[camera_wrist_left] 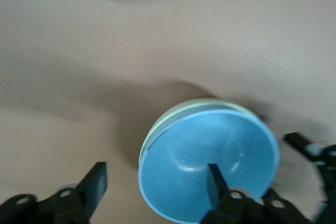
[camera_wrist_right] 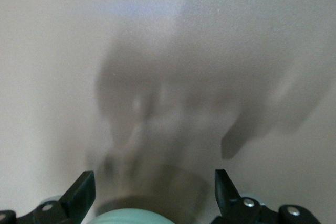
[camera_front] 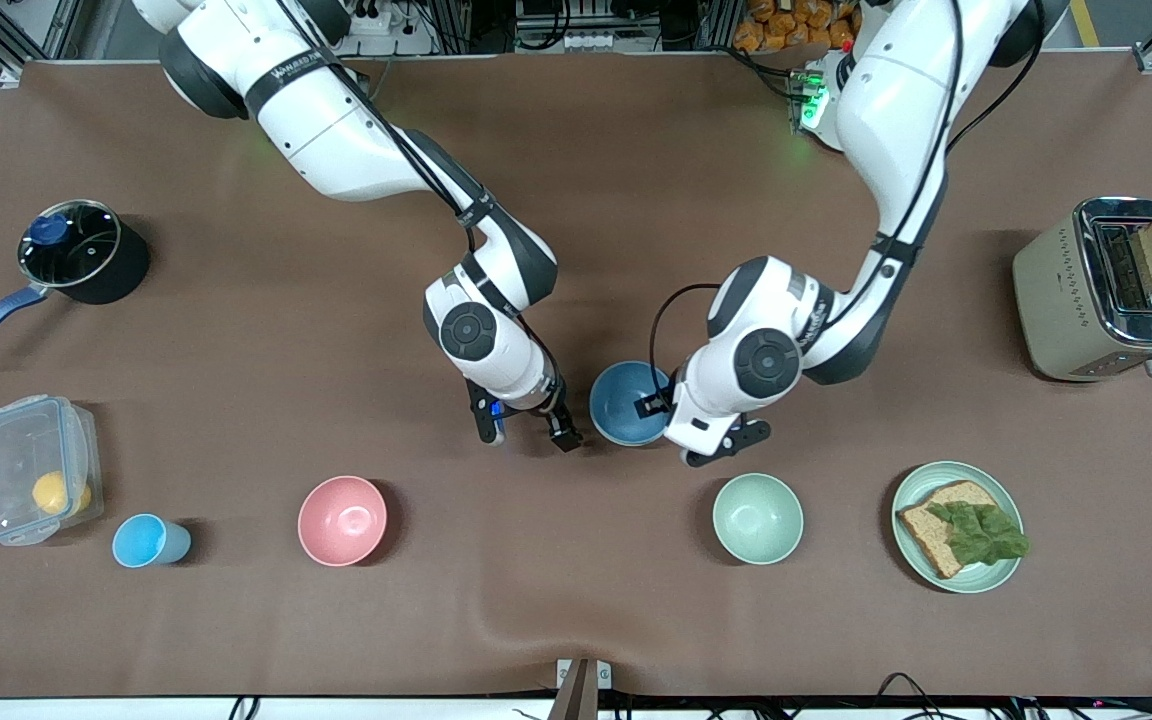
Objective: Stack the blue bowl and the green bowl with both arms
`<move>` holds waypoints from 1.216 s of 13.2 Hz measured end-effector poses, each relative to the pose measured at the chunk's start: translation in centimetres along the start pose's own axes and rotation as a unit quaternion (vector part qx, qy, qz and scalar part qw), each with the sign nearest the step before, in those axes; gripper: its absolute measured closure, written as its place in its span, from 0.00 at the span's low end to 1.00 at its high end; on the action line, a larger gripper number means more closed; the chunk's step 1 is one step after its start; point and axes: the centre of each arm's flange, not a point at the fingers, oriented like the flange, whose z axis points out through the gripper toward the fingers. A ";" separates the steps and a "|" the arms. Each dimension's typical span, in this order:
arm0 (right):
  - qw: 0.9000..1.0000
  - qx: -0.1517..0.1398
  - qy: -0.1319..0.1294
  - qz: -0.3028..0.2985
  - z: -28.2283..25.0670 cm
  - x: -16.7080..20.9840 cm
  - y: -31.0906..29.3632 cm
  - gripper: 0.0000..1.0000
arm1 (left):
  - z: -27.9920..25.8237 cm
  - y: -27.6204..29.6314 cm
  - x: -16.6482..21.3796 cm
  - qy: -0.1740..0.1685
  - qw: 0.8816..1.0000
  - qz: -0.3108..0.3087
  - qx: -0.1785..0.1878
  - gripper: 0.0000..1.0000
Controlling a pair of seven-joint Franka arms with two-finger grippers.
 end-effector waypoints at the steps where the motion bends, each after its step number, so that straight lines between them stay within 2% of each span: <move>1: 1.000 0.000 0.000 0.000 0.0 0.0 0.0 0.00 | -3.1 -0.5 0.7 0.014 1.000 -0.005 -0.010 0.01; 3: 1.000 0.000 0.000 0.000 0.0 0.0 0.0 0.00 | -10.1 -2.7 1.7 0.042 0.999 -0.011 -0.008 0.00; 6: 1.000 0.001 0.002 -0.007 0.0 0.0 0.0 0.00 | -19.3 -6.7 0.9 0.103 0.992 0.029 0.066 0.00; 9: 0.999 0.005 0.013 -0.045 -0.5 0.3 -0.5 0.00 | -26.5 -11.4 1.5 0.134 0.986 0.068 0.077 0.00; 11: 0.997 -0.010 0.019 -0.069 -0.9 1.4 -0.8 0.00 | -30.1 -15.8 2.8 0.132 0.985 0.086 0.075 0.00; 13: 0.992 -0.038 0.024 -0.116 -1.9 3.3 -1.3 0.00 | -33.1 -19.1 2.3 0.112 0.984 0.114 0.075 0.00; 16: 0.973 -0.093 0.022 -0.209 -6.5 7.4 -2.3 0.00 | -35.4 -21.3 0.9 0.099 0.981 0.138 0.089 0.00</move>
